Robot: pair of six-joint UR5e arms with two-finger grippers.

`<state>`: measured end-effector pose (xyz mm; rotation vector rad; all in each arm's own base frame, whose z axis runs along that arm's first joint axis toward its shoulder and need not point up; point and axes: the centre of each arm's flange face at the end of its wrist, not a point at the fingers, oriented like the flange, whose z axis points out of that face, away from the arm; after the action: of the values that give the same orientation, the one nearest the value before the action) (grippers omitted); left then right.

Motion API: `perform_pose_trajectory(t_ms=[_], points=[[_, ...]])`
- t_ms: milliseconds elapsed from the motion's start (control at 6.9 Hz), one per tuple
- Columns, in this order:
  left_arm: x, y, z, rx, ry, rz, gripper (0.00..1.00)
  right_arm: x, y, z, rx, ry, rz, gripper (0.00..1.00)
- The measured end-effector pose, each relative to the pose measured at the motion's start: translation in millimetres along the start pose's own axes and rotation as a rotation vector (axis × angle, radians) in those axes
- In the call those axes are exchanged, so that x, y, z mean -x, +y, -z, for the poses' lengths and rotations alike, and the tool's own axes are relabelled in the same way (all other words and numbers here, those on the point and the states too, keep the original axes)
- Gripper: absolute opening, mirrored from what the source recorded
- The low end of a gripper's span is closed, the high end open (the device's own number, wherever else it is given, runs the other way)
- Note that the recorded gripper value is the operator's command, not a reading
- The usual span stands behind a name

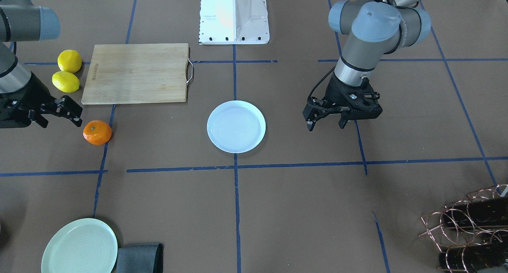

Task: Pick orange to plate
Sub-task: 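Lower the right gripper over the orange tangerine while the left arm withdraws, then close the right gripper on the orange tangerine and lift it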

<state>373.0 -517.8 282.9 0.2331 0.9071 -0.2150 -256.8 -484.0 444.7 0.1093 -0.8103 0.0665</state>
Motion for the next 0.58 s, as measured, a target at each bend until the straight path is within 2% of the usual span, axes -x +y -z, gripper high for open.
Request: perform_pose_trajectory(t_ms=[580], points=[[22, -11, 6, -0.013, -0.019, -0.014, 1.0, 16, 19, -42, 0.04, 0.043, 0.05, 1.0]])
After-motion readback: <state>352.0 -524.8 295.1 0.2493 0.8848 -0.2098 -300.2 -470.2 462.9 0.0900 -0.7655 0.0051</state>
